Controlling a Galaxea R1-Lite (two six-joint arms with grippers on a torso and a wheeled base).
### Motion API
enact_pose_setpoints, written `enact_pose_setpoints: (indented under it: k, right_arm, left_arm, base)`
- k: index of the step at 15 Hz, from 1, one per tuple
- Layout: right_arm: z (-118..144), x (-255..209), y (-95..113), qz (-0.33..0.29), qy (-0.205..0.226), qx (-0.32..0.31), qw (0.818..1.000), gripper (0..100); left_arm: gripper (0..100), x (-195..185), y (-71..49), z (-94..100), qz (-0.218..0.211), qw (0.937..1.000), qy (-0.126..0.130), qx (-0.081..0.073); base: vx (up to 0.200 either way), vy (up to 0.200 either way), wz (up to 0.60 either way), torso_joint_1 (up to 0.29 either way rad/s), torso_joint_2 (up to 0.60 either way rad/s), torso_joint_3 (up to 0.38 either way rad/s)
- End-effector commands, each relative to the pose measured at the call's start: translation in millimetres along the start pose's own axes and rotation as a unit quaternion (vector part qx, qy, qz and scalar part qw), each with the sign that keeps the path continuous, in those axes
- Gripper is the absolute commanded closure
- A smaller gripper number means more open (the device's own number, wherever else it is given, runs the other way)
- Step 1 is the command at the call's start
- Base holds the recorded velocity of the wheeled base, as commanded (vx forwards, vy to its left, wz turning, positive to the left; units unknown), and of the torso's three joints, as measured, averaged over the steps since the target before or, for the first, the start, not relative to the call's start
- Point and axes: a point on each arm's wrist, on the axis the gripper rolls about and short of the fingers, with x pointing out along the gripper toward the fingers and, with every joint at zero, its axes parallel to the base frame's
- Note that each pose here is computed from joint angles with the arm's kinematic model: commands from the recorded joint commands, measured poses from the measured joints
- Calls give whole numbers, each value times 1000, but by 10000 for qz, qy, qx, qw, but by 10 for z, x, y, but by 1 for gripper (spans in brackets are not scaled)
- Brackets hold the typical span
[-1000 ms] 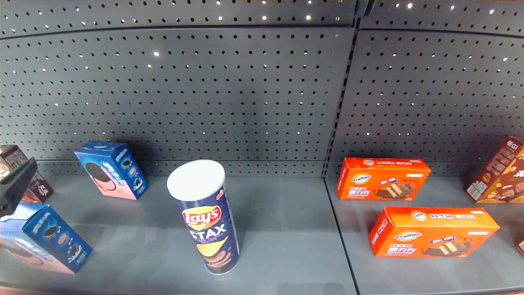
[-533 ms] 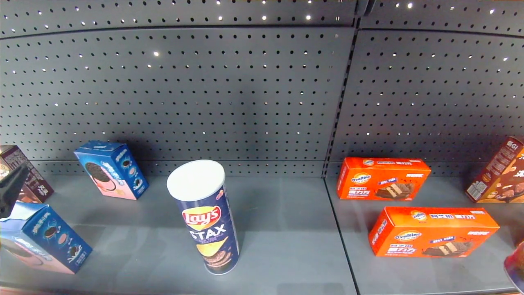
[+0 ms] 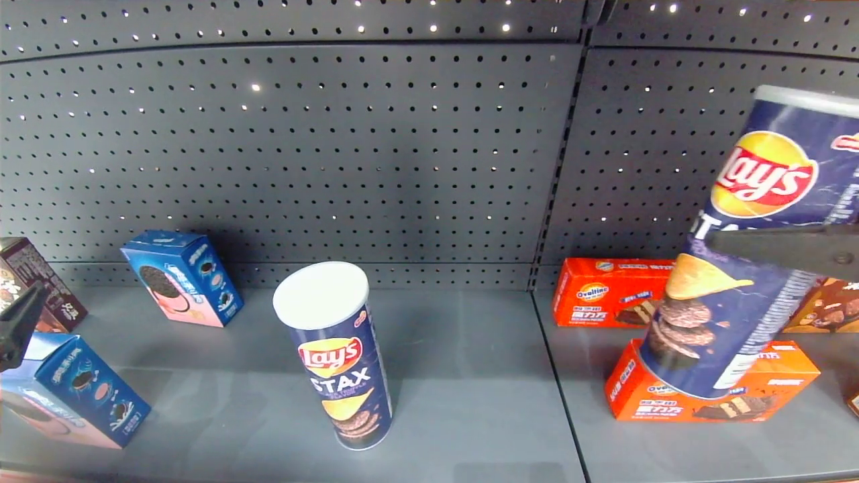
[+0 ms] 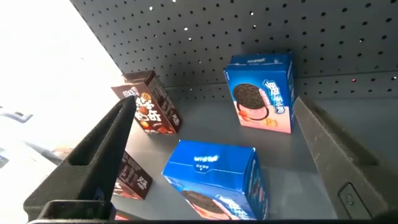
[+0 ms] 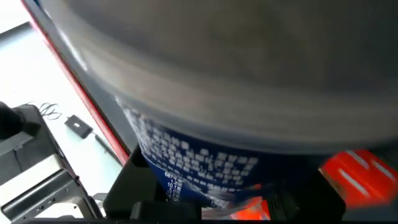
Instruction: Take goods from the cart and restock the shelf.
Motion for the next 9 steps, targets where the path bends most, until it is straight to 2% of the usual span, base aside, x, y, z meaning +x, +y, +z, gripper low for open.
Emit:
enact_pose_setpoints:
  k: [1, 9]
  right_arm:
    - [-15, 364, -41, 288, 256, 56, 9992, 100]
    - [77, 859, 112, 945, 340, -127, 9949, 100]
  left_arm:
    - [0, 8, -6, -6, -4, 10000, 21, 11]
    - [0, 6, 10, 47, 18, 9999, -119, -46]
  base:
    - [0, 0, 0, 0, 0, 0]
    - [0, 0, 0, 0, 0, 0]
